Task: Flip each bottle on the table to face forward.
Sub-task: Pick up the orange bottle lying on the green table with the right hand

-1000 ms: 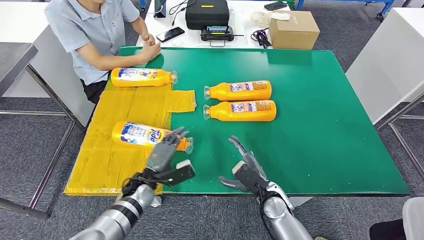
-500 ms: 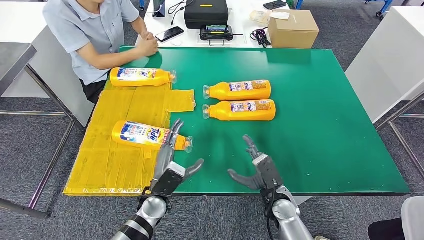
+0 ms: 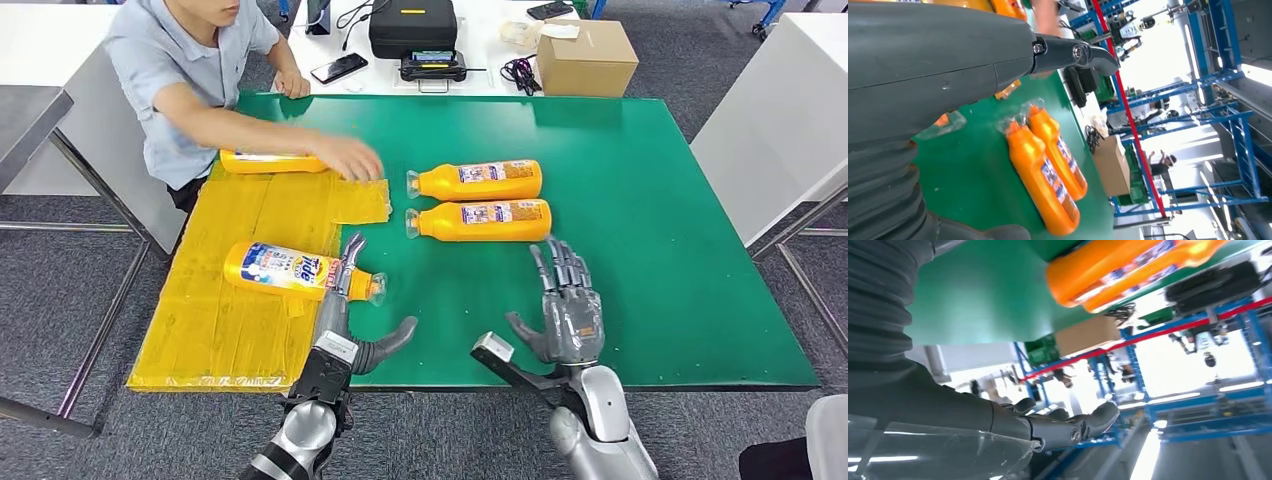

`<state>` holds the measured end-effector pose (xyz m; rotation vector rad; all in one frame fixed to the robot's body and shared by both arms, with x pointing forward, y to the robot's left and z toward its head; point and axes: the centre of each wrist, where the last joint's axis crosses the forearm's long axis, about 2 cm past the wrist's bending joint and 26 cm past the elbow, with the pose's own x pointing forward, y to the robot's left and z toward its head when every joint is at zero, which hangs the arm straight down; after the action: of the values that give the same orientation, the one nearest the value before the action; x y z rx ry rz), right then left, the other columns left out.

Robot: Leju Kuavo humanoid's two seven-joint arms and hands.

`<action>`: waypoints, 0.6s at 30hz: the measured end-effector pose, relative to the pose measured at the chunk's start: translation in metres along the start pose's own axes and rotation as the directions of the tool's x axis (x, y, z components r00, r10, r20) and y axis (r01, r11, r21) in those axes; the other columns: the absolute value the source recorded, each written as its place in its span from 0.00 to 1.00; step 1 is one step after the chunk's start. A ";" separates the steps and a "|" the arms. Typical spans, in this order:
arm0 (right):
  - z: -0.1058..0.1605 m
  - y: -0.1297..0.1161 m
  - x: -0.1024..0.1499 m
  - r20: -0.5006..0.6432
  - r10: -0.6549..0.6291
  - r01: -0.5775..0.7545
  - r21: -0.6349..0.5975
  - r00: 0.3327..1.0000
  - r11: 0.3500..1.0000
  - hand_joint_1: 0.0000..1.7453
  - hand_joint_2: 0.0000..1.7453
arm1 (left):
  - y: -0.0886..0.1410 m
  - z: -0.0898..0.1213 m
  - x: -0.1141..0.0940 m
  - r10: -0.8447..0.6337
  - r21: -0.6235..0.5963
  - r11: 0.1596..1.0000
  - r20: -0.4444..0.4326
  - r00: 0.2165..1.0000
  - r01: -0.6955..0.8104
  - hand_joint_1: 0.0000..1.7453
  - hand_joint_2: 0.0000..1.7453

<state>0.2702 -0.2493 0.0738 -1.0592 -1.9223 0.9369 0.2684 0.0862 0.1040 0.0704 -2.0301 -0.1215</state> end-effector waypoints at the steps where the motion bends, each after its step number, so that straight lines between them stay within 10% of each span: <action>1: 0.001 0.000 -0.001 0.001 0.006 -0.006 0.002 1.000 1.000 0.00 1.00 | 0.000 0.000 0.001 0.004 0.001 1.000 0.002 1.000 -0.004 0.00 1.00; 18: 0.004 -0.001 -0.009 0.006 0.038 -0.038 0.022 0.999 0.999 0.00 1.00 | 0.000 0.000 0.004 0.020 0.010 1.000 0.006 1.000 -0.020 0.00 1.00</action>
<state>0.2703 -0.2583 0.0706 -1.0851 -1.8978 0.9813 0.2667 0.0857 0.1073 0.0563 -2.0370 -0.0997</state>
